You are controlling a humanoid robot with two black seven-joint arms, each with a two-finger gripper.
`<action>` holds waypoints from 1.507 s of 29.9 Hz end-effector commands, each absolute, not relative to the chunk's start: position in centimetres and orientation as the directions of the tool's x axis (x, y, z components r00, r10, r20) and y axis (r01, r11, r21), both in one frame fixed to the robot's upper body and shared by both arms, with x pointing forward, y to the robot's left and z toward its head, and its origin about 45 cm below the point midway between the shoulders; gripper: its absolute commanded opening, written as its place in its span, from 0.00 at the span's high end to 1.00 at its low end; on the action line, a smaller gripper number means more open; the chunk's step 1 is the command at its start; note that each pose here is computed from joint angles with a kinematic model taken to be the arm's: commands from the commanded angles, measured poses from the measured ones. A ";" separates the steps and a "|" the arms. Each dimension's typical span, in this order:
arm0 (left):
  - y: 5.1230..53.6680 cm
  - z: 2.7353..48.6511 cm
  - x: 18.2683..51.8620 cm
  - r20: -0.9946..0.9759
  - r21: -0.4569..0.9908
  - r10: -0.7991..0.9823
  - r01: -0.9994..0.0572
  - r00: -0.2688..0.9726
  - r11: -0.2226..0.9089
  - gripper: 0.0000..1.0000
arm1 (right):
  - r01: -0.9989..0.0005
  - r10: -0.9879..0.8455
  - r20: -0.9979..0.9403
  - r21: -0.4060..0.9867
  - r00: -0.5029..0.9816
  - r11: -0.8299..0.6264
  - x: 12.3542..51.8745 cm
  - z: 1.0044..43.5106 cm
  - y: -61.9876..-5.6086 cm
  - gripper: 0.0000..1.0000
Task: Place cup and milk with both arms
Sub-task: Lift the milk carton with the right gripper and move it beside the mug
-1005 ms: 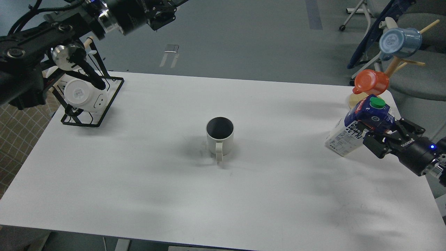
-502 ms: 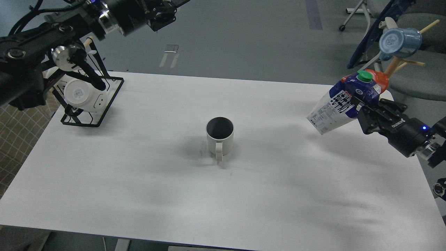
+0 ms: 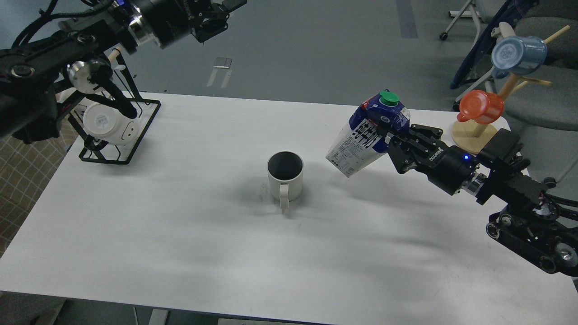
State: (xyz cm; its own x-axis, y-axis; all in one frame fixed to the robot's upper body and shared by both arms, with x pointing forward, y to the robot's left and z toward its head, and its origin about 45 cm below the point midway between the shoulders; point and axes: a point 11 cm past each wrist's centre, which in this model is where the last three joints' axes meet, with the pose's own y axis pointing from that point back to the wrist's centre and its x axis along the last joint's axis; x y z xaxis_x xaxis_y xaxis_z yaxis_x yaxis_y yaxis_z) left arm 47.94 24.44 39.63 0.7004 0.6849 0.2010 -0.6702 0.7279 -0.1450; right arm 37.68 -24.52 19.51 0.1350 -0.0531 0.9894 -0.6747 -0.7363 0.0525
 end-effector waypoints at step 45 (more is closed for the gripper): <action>24.5 39.3 47.9 0.195 -0.141 0.687 -0.673 0.700 0.726 0.07 | -0.629 -0.022 0.983 0.101 0.185 -0.771 37.8 16.2 -20.3 0.32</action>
State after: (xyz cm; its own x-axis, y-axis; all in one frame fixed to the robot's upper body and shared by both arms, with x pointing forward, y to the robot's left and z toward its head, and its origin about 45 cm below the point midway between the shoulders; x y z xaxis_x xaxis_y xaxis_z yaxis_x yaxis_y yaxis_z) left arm 47.91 24.51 39.25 0.7005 0.6865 0.1948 -0.6727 0.7264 -0.1409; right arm 37.99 -19.84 16.19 0.1825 -0.0244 0.9829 -0.6278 -0.7723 0.0974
